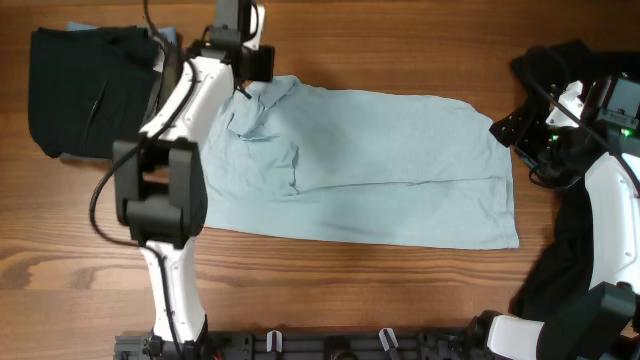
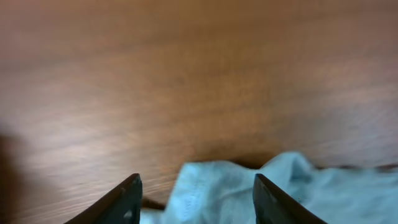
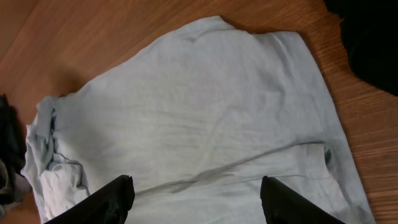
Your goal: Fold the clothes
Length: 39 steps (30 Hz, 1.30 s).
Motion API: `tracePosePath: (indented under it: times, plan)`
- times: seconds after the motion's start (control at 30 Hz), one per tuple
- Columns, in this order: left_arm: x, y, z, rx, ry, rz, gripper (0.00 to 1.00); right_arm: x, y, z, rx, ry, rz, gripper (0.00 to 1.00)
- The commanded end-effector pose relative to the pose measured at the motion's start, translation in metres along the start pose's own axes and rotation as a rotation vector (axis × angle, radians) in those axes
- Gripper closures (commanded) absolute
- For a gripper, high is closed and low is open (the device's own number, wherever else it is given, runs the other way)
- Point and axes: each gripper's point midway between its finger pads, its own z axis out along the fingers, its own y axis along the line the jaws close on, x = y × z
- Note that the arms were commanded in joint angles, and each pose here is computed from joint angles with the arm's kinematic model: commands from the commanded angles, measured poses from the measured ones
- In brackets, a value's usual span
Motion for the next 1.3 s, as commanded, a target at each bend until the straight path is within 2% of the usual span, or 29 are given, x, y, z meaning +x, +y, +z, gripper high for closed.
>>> tracePosePath:
  times: [0.0, 0.1, 0.33, 0.43, 0.47, 0.5, 0.53, 0.83, 1.0, 1.1, 1.27]
  plan:
    - [0.015, -0.008, 0.018, 0.061, 0.042, 0.000, 0.44, 0.000, -0.001, 0.000, 0.012, -0.005, 0.004, 0.30]
    - [0.022, -0.003, 0.028, 0.056, 0.057, -0.009, 0.44, 0.000, -0.001, 0.000, 0.012, -0.003, 0.005, 0.30]
    - [0.045, -0.006, 0.054, 0.094, 0.114, -0.024, 0.55, 0.002, -0.002, 0.000, 0.015, 0.005, 0.008, 0.30]
    - [0.045, -0.008, 0.057, 0.107, 0.109, -0.050, 0.69, 0.003, -0.002, 0.000, 0.016, 0.009, 0.010, 0.30]
    - [0.043, -0.009, 0.057, 0.107, 0.103, -0.060, 0.78, 0.003, -0.002, 0.000, 0.016, 0.009, 0.010, 0.30]
    - [0.041, -0.009, 0.056, 0.110, 0.096, -0.082, 0.92, 0.003, -0.002, 0.000, 0.016, 0.009, 0.010, 0.30]
    - [0.039, -0.009, 0.055, 0.112, 0.092, -0.097, 0.96, 0.003, -0.002, 0.000, 0.016, 0.009, 0.010, 0.30]
    - [-0.003, -0.019, 0.012, 0.162, -0.017, -0.115, 0.96, -0.001, -0.001, 0.000, 0.012, -0.007, 0.002, 0.30]
    - [-0.023, -0.043, -0.029, 0.288, -0.058, -0.101, 0.96, -0.008, 0.001, 0.000, 0.006, -0.036, -0.014, 0.30]
    - [-0.015, -0.053, -0.035, 0.298, -0.020, -0.093, 0.96, -0.012, 0.002, 0.000, 0.001, -0.051, -0.021, 0.29]
    - [0.021, -0.078, -0.036, 0.311, 0.125, -0.076, 0.96, -0.015, 0.003, 0.000, -0.001, -0.062, -0.026, 0.28]
